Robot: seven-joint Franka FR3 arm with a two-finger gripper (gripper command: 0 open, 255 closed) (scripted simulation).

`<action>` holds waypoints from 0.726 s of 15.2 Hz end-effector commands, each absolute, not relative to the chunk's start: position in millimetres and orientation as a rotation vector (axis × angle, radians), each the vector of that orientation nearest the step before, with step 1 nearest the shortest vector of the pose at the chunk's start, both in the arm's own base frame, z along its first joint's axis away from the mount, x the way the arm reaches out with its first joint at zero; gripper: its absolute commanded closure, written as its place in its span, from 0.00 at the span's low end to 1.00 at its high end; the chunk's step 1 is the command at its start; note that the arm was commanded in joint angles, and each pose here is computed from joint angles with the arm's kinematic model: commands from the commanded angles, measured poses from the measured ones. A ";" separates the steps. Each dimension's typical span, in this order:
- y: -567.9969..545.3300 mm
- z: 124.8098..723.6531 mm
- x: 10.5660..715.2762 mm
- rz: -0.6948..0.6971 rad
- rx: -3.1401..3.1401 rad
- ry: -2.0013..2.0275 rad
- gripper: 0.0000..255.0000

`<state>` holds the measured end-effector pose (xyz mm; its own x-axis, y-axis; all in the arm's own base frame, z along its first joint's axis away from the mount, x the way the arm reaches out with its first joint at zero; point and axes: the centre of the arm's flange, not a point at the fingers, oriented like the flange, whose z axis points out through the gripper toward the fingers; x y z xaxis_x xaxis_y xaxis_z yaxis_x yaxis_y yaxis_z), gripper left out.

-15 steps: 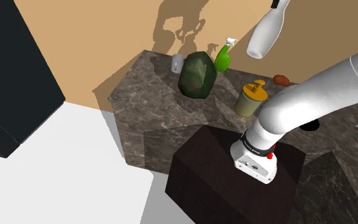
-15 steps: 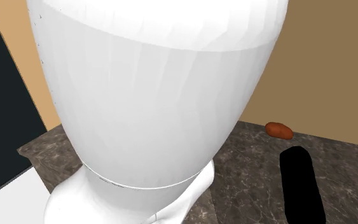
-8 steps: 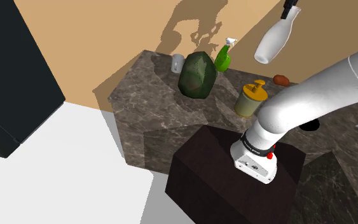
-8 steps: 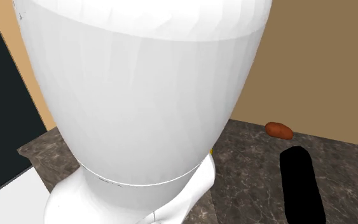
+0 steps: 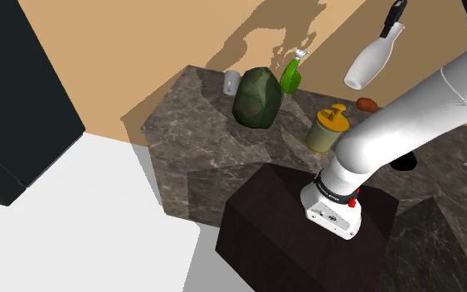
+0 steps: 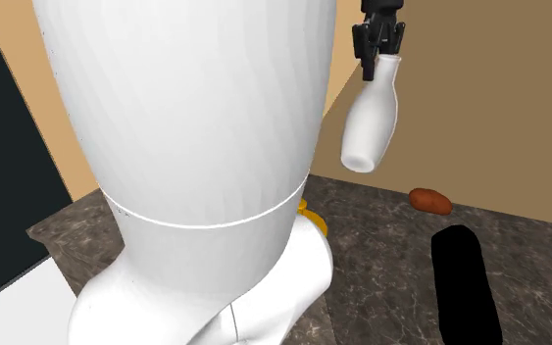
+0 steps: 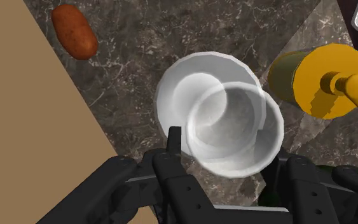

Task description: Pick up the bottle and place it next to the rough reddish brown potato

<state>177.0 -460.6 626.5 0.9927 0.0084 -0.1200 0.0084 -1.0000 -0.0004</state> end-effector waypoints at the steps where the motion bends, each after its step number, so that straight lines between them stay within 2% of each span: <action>1: -480.9 616.0 162.3 -0.188 3.134 0.015 1.00; 11: -584.2 564.3 98.3 -0.188 3.134 0.016 1.00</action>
